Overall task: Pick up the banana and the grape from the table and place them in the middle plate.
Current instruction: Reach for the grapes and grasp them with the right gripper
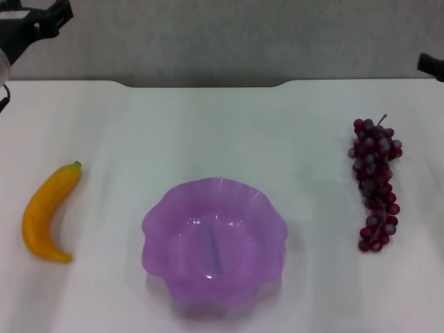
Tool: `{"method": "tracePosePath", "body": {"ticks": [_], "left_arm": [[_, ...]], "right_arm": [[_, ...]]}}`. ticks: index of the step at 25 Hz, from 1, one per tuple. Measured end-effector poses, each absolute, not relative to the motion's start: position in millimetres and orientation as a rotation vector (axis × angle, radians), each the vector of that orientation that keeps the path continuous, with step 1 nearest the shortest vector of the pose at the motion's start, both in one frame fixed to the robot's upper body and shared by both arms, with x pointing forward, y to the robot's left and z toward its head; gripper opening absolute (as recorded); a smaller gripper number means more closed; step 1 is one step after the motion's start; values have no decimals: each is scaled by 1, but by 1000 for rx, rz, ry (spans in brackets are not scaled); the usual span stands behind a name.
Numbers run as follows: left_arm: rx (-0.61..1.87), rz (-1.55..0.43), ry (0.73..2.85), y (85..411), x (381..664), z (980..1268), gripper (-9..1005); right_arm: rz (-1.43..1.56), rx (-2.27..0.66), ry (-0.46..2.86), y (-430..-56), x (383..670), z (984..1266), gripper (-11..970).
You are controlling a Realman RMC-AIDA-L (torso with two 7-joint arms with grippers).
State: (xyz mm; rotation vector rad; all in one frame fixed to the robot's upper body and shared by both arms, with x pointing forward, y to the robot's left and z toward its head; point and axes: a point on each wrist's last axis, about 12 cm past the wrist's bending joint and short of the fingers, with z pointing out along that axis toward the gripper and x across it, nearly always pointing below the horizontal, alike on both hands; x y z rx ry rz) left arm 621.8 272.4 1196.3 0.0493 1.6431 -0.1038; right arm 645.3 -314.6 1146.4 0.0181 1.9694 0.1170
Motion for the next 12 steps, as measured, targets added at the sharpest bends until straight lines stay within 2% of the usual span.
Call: {"method": "tracePosePath", "body": {"ticks": [5, 12], "left_arm": [[55, -110, 1640, 269, 623, 1198, 804], [59, -113, 1637, 268, 624, 1199, 804]], "right_arm": [[129, 84, 2054, -326, 650, 1131, 883], [153, -13, 2193, -310, 661, 1112, 883]]}}
